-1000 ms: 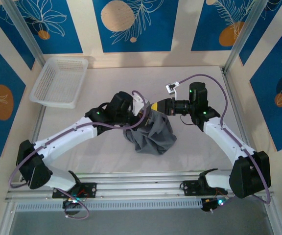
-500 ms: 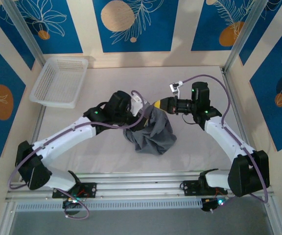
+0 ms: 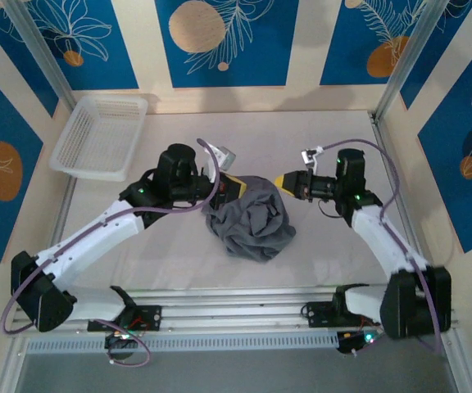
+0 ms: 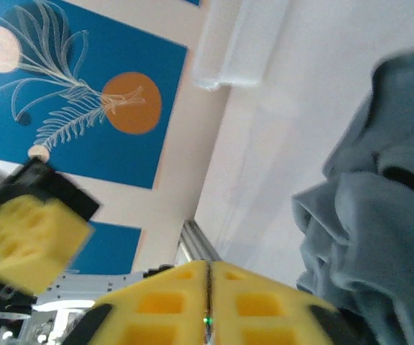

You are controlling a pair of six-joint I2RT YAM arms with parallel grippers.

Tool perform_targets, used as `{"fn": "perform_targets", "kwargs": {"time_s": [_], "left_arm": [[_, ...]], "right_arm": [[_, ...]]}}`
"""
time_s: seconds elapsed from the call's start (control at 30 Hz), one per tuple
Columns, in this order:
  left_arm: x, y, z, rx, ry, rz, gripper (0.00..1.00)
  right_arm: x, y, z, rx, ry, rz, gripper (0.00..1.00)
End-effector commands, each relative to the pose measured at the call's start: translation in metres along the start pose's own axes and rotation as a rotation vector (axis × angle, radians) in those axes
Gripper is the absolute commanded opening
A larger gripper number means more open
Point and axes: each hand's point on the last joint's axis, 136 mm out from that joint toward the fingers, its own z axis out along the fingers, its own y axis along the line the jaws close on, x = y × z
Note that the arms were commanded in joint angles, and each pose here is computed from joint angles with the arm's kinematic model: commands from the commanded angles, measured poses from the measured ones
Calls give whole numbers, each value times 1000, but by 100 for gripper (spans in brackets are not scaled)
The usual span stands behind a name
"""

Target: Fold the inside-out t-shirt

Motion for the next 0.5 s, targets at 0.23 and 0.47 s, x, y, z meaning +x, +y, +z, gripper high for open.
{"fn": "perform_targets", "kwargs": {"time_s": [0.23,0.47], "left_arm": [[72,27,62,-167,319,44,61],[91,54,116,-318,382,36,68]], "right_arm": [[6,-57,-6,384,-139,-54,25],[26,-84,-7,470,-100,-54,54]]}}
